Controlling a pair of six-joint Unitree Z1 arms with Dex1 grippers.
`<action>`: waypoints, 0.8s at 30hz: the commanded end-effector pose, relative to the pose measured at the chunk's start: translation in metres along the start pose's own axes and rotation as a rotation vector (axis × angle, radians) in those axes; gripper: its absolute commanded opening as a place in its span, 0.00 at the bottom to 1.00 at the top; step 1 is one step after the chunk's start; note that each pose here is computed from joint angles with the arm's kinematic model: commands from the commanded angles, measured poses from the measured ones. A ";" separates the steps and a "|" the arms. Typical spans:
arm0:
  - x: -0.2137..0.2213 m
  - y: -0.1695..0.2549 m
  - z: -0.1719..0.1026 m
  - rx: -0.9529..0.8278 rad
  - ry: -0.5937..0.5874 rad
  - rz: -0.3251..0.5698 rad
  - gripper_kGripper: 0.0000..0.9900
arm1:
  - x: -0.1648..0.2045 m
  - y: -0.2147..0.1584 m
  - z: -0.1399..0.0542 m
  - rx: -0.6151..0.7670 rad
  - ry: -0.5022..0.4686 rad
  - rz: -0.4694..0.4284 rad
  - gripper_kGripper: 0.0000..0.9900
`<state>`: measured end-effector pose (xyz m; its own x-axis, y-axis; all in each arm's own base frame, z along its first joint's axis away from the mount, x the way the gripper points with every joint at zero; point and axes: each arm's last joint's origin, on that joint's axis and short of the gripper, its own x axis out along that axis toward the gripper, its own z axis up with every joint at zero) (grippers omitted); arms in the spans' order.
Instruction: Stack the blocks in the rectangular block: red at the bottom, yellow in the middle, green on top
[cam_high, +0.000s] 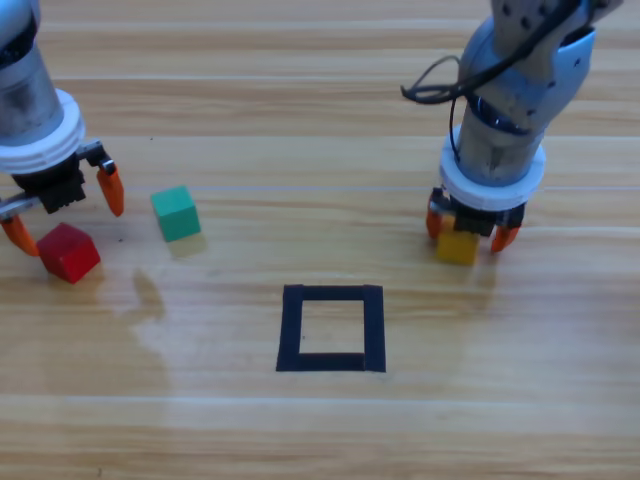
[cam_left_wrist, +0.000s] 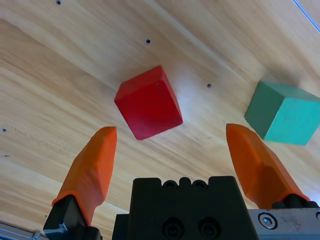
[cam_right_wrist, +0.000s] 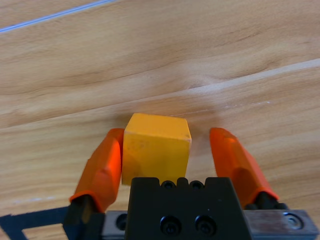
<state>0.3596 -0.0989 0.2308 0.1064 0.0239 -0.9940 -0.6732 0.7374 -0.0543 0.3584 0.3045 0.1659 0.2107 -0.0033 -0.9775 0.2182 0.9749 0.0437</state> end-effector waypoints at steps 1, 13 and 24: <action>0.015 0.008 0.018 -0.046 0.028 0.036 0.94 | 0.035 -0.005 0.002 0.017 0.065 -0.051 0.45; 0.015 0.012 0.016 -0.195 0.036 0.060 0.97 | -0.021 -0.014 0.002 -0.158 0.021 0.039 0.01; 0.036 0.000 -0.002 -0.302 0.049 0.139 0.97 | -0.124 -0.053 -0.053 -0.462 -0.131 0.076 0.01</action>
<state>0.3578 -0.0879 0.2260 0.0550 0.0440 -0.9975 -0.8723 0.4882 -0.0265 0.3131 0.2732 0.2332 0.3071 -0.0060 -0.9517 -0.1832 0.9809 -0.0653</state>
